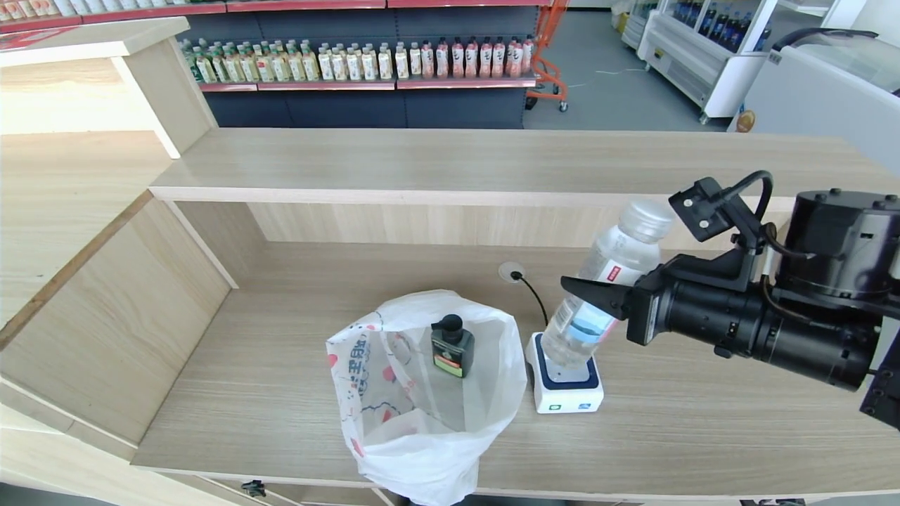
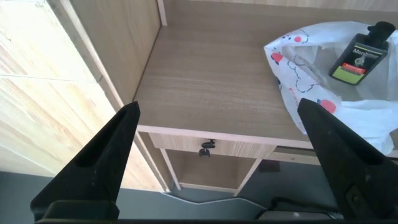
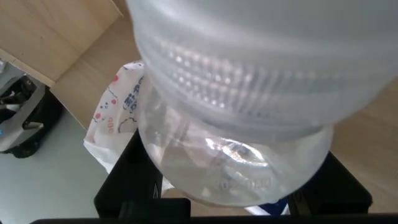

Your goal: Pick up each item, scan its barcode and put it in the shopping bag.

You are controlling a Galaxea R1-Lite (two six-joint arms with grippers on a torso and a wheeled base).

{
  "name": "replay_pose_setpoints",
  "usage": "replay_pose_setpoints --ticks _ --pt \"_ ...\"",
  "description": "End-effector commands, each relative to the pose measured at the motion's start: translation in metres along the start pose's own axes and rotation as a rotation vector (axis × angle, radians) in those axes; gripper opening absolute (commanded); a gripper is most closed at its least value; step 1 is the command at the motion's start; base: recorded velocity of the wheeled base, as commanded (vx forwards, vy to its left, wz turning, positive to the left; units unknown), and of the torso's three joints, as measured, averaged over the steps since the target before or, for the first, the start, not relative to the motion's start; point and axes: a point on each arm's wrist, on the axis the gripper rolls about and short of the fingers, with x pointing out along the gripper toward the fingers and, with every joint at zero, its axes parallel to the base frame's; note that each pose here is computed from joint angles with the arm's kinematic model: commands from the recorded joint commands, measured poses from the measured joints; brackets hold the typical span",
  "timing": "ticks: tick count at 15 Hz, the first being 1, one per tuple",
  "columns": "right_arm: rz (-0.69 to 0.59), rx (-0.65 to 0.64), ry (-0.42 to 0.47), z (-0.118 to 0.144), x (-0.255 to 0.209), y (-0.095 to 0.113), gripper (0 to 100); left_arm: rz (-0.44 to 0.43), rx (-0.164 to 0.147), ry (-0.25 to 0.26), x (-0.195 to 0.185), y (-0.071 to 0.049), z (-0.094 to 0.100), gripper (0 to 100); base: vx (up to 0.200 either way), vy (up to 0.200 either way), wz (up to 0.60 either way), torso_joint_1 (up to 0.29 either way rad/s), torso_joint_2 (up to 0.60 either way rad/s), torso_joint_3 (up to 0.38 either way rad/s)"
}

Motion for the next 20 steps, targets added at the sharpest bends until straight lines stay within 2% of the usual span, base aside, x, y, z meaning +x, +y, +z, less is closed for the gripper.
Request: replay_pose_setpoints --ticks 1,5,9,15,20 --pt "0.061 -0.016 0.020 -0.008 0.010 0.014 0 0.000 0.001 -0.001 0.000 0.000 0.000 100 0.000 0.200 0.00 0.002 0.01 0.002" --pt "0.094 -0.037 0.031 -0.034 0.029 0.019 0 0.000 0.001 -0.001 0.000 0.000 0.000 100 0.000 0.200 0.00 0.002 0.00 0.002" --pt "0.096 -0.052 0.041 -0.065 0.047 0.017 0 0.000 0.002 -0.001 0.000 0.000 0.000 100 0.000 0.000 0.00 0.000 0.00 0.000" --pt "0.164 -0.177 -0.002 -0.118 0.061 0.017 0 0.000 0.002 -0.001 0.000 0.000 0.000 100 0.000 0.000 0.00 0.000 0.00 0.000" --pt "0.165 -0.206 0.004 -0.139 0.070 0.016 0 0.000 0.002 -0.001 0.000 0.000 0.000 100 0.000 0.000 0.00 0.000 0.00 0.000"
